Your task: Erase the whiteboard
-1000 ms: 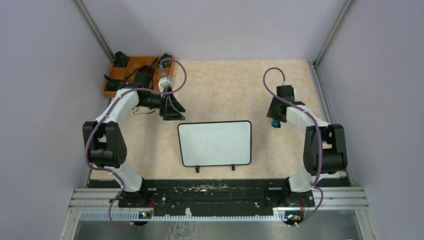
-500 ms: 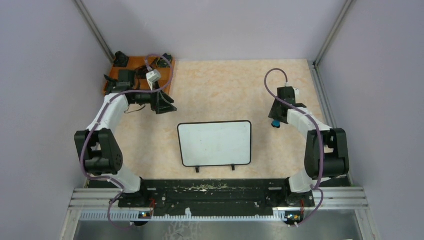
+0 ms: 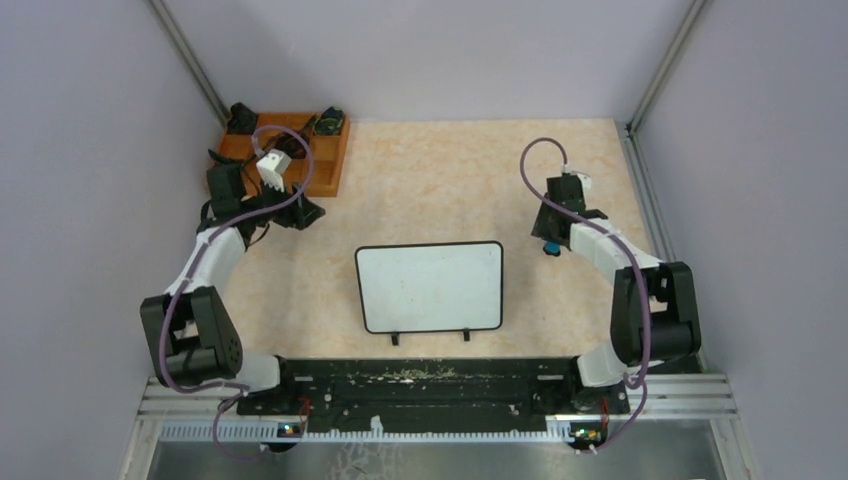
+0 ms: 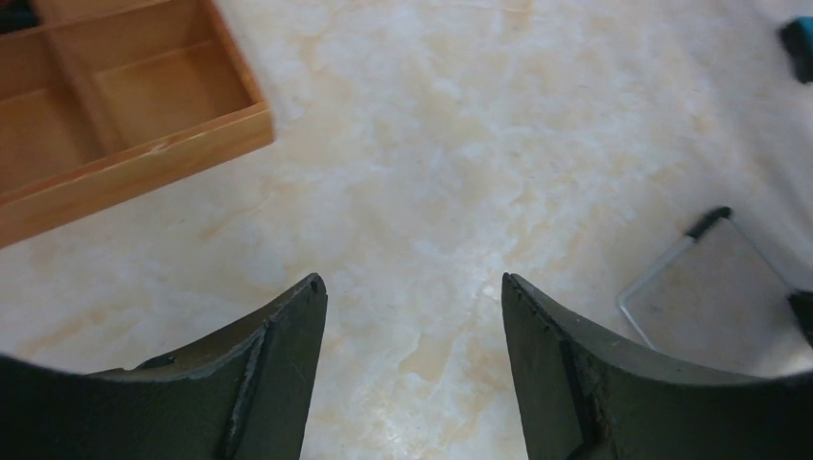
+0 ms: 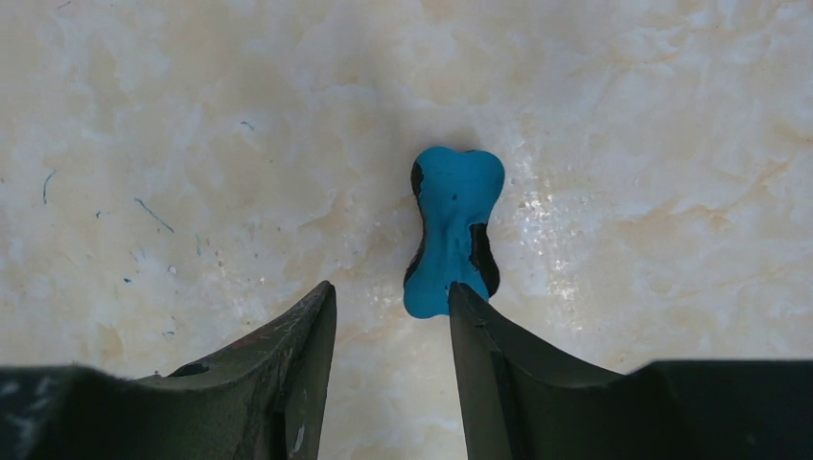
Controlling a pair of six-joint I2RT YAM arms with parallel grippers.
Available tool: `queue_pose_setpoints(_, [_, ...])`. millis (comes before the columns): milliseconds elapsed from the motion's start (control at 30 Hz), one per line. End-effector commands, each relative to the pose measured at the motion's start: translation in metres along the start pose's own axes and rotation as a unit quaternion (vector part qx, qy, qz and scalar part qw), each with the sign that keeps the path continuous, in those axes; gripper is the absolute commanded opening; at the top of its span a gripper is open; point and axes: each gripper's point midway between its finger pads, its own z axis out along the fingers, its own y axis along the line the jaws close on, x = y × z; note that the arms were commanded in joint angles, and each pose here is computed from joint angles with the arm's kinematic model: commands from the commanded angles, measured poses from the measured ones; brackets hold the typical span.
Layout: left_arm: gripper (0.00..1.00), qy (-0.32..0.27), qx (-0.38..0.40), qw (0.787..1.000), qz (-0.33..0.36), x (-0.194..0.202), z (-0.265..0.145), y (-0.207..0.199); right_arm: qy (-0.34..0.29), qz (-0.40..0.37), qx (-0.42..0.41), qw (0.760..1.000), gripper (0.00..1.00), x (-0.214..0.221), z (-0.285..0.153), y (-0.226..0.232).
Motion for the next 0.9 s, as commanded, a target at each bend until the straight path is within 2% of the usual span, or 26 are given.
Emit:
queue_pose_setpoints(0, [0.73,-0.039,-0.168,0.985,0.011,-0.01,-0.001,0.045,-0.051,-0.024,-0.005,0.998,0.47,-0.019,-0.01,0.018])
queue_pose_setpoints(100, [0.73,-0.025,-0.223,0.974,0.009,0.01,0.003,0.056,-0.055,-0.036,-0.022,0.998,0.47,-0.011,-0.008,0.03])
queue_pose_setpoints(233, [0.75,-0.025,-0.273,0.961,0.039,0.029,0.005,0.061,-0.082,-0.027,-0.065,0.994,0.47,-0.009,-0.013,0.04])
queue_pose_setpoints(367, [0.76,-0.039,-0.282,0.958,0.038,0.043,0.006,0.057,-0.118,-0.014,-0.069,0.99,0.47,-0.021,-0.025,0.037])
queue_pose_setpoints(567, [0.77,-0.073,-0.303,0.949,0.04,0.051,0.0,0.053,-0.123,-0.006,-0.064,0.99,0.46,-0.025,-0.027,0.036])
queue_pose_setpoints(867, [0.77,-0.059,-0.289,0.955,0.041,0.062,0.002,0.046,-0.124,0.002,-0.055,0.991,0.41,-0.024,-0.025,0.033])
